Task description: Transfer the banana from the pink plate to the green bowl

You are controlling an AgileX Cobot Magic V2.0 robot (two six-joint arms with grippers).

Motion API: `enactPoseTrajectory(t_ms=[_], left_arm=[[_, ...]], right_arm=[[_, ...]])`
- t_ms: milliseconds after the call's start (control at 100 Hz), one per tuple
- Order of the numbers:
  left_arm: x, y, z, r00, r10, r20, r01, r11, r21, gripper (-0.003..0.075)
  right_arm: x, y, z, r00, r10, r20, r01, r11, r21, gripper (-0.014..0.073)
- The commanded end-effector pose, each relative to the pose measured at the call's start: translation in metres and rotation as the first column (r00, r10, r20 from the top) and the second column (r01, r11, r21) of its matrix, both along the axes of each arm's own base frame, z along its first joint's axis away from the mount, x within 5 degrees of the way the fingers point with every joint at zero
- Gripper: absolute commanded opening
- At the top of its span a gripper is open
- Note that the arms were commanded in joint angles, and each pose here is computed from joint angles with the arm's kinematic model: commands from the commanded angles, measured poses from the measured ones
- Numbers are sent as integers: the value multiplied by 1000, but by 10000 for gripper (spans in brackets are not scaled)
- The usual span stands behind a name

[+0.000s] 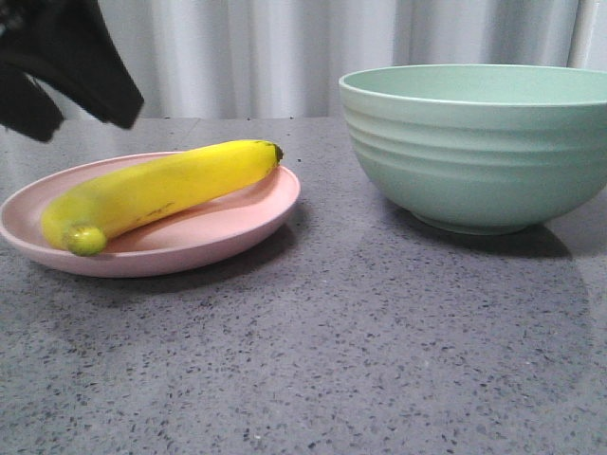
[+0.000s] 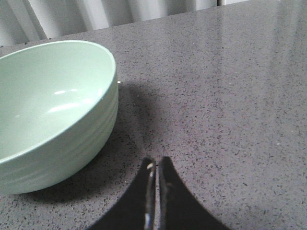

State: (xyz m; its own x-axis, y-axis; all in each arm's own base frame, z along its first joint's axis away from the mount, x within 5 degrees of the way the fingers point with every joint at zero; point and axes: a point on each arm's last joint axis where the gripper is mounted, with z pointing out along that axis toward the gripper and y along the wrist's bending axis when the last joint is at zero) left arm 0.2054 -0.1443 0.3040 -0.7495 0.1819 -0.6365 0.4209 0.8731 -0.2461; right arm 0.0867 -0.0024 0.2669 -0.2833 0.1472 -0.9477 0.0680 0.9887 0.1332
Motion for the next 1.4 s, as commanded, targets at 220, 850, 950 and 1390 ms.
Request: enactPoseTrajectory(t_ms=[220, 850, 950, 1390], left_arm=[[14, -15, -10, 998, -8, -58, 7, 1000, -17, 460], [20, -20, -25, 993, -9, -119, 12, 1000, 22, 5], [20, -20, -24, 993, -10, -117, 12, 1000, 21, -19], [29, -21, 36, 998, -44, 40, 43, 999, 26, -19]], right_arm=[[3, -1, 20, 992, -9, 126, 11, 1000, -21, -72], [3, -1, 19, 995, -5, 101, 7, 1000, -20, -72], [2, 1, 21, 995, 25, 92, -21, 999, -39, -71], [3, 11, 71, 985, 172, 11, -167, 970, -174, -61]])
